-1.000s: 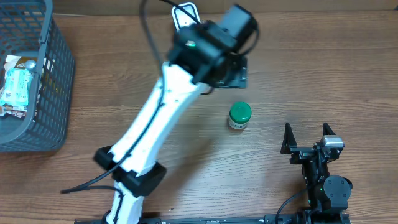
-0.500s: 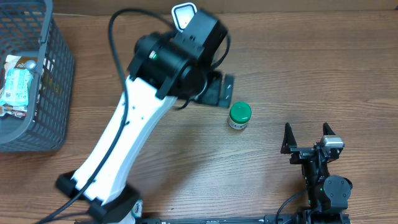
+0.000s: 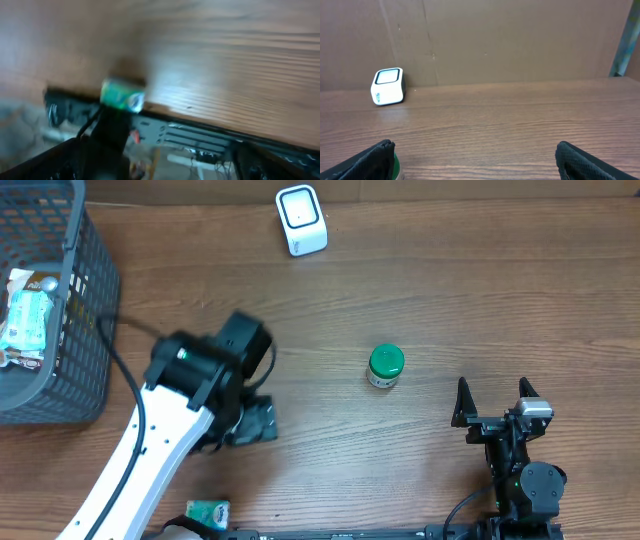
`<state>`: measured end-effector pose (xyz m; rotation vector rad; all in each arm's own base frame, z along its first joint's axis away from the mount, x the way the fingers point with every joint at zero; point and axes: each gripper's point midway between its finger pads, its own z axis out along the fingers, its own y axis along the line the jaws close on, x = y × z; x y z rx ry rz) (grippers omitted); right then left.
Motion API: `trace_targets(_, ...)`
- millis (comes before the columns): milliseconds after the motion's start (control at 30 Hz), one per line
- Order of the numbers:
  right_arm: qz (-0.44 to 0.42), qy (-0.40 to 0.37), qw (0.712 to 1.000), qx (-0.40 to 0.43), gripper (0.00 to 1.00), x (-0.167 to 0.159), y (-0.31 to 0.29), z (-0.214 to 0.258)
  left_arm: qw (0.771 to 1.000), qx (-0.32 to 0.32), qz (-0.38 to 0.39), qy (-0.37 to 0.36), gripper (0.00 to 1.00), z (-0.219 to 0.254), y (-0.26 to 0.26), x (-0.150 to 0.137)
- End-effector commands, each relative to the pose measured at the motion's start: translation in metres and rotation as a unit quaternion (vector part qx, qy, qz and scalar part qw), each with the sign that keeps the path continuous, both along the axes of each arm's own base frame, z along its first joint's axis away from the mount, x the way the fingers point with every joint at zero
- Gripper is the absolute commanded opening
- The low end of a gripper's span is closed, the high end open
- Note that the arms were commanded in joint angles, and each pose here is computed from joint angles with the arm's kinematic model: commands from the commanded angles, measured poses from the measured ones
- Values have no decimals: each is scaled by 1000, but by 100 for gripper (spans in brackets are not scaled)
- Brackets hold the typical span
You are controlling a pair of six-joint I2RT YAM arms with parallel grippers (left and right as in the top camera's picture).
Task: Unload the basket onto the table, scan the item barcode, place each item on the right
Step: 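Lift the left gripper off the bottle and swing it toward the front-left, then lower the left gripper onto the teal Kleenex tissue pack near the table edge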
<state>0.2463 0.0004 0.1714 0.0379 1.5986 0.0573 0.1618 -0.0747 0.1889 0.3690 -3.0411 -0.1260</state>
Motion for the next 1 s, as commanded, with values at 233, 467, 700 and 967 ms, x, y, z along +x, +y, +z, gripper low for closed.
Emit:
trace_targets(233, -7, -2, 1000, 2, 100, 0, -3, -2, 970, 95, 167, 146, 100, -81, 34, -85)
trace_targets(467, -7, -2, 1000, 2, 100, 0, -2, -2, 969, 68, 161, 175, 100, -119, 29, -103)
trace_targets(700, -7, -2, 1000, 2, 100, 0, -2, -2, 971, 46, 163, 171, 100, -147, 25, -108)
trace_targets(967, -7, -2, 1000, 2, 100, 0, -2, -2, 967, 2, 183, 179, 92, -176, 14, -119)
